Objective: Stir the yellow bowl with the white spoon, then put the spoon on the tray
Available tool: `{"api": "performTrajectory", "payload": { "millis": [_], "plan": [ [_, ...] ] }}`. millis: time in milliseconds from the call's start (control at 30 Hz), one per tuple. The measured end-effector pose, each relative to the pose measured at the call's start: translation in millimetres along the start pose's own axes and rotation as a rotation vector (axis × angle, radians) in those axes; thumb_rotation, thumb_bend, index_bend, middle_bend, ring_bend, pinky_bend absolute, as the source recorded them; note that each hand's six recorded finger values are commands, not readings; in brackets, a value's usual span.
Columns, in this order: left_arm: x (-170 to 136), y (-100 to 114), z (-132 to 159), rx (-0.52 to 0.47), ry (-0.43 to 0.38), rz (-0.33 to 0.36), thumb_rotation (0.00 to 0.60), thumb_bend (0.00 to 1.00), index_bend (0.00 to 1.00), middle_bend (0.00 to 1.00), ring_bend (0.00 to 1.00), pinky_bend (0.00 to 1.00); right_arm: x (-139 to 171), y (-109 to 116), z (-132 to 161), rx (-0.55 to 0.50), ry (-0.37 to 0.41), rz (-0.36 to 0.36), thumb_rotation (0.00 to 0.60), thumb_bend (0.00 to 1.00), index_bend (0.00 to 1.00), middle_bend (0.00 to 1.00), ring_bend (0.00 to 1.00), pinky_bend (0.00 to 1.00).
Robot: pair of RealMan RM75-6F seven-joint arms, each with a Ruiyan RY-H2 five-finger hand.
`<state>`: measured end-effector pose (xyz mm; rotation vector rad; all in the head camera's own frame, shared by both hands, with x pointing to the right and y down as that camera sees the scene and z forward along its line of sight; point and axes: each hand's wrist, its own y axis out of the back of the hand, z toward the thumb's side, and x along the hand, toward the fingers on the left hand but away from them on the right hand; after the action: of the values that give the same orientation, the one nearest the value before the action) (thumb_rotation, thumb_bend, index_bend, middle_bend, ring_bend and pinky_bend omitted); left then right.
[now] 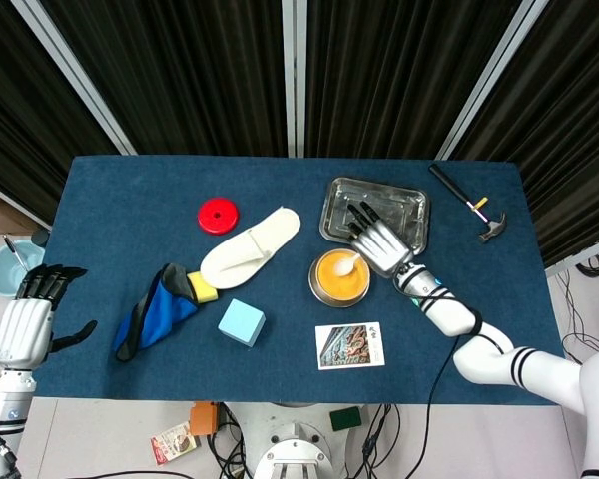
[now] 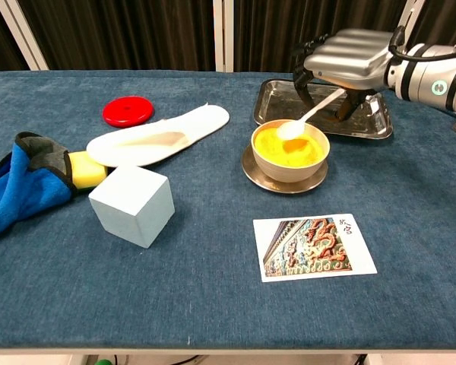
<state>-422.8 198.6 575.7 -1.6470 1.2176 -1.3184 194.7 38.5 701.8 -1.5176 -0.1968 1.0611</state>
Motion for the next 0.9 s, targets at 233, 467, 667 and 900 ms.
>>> {"api": "performTrajectory", "payload": {
  "millis": [233,467,667,900],
  "plan": [
    [-2.6,-2.6,-1.8,-0.004,0.010,-0.005,0.594,0.15,0.23,0.21,0.13,0.11,-6.0,15.7,4.1,0.290,0.067,-0.010,0.600,0.50,0.64,0.28,0.03,0.09],
    [-6.1,-4.0,-6.9,-0.007,0.023,-0.008,0.600,0.15,0.23,0.21,0.13,0.11,-13.7,12.7,18.3,0.486,0.136,0.000,0.600,0.50,0.64,0.28,0.03,0.09],
    [-7.7,-4.9,-9.0,-0.009,0.028,-0.009,0.600,0.14,0.23,0.21,0.13,0.11,-17.9,5.8,32.3,0.543,0.168,-0.010,0.600,0.50,0.64,0.29,0.03,0.09],
    [-8.5,-6.4,-10.6,-0.011,0.029,-0.010,0.597,0.15,0.23,0.21,0.13,0.11,-18.4,4.3,41.4,0.517,0.168,-0.032,0.600,0.50,0.65,0.29,0.03,0.09]
  ]
}}
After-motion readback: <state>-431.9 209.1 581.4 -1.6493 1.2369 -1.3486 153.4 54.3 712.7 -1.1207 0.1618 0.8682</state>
